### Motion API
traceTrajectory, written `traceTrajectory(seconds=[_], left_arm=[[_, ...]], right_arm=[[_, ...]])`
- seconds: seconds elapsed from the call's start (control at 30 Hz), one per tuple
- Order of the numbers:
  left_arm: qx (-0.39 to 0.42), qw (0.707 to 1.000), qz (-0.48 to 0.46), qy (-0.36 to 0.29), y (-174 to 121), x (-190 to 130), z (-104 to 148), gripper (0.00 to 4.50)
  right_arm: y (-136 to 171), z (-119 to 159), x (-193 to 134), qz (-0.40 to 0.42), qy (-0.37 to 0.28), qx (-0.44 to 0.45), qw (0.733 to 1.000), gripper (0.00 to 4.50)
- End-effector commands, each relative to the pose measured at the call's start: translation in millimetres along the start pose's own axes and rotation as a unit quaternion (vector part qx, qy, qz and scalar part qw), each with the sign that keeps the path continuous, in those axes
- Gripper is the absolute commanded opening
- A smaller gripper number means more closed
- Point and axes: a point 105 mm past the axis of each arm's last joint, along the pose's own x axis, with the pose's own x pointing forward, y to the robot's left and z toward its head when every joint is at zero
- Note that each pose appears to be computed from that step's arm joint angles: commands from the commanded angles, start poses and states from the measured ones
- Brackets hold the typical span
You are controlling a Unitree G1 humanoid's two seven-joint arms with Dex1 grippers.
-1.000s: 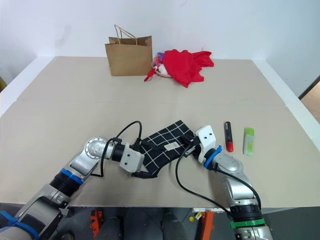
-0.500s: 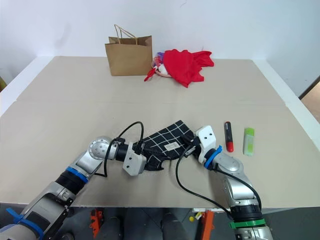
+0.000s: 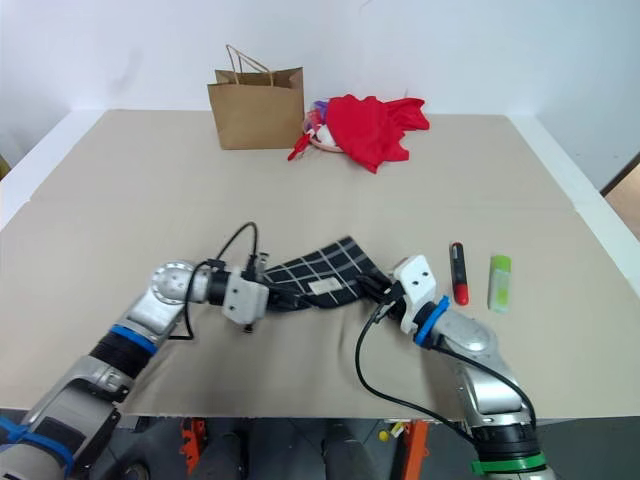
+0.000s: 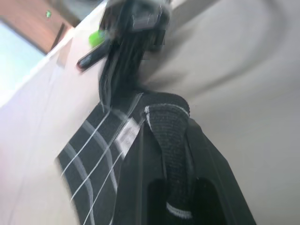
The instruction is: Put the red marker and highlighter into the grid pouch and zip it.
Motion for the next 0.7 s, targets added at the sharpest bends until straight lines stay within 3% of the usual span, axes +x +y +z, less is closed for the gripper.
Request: traceTrajectory(seconds=[0.03, 0.13, 0.17, 0.4, 0.57, 0.7], left_arm=[[-0.006, 0.999, 0.007, -0.041, 7.3, -10.9, 14.5, 0.0], [-0.017, 0.998, -0.001, -0.06, 10.1, -17.4, 19.7, 0.0], [-0.021, 0.998, -0.004, -0.064, 10.6, -18.7, 20.9, 0.0], [-0.008, 0.997, -0.037, -0.068, 5.2, -21.2, 23.6, 0.0], [-0.002, 0.996, -0.046, -0.071, 2.7, -21.5, 26.4, 0.0], [0.007, 0.996, -0.048, -0.069, 1.5, -21.8, 27.8, 0.0]], right_arm=[[10.0, 41.9, -17.9, 0.053, -0.061, -0.052, 0.995, 2.48], [25.1, 38.4, -39.9, 0.115, -0.039, -0.087, 0.989, 4.21], [28.8, 34.2, -44.9, 0.13, -0.028, -0.091, 0.987, 4.36], [27.6, -0.5, -66.6, 0.131, 0.042, -0.089, 0.986, 4.46], [10.0, -5.3, -67.8, 0.071, 0.032, -0.038, 0.996, 4.46], [16.7, -11.5, -70.5, 0.082, 0.042, 0.011, 0.996, 4.46]])
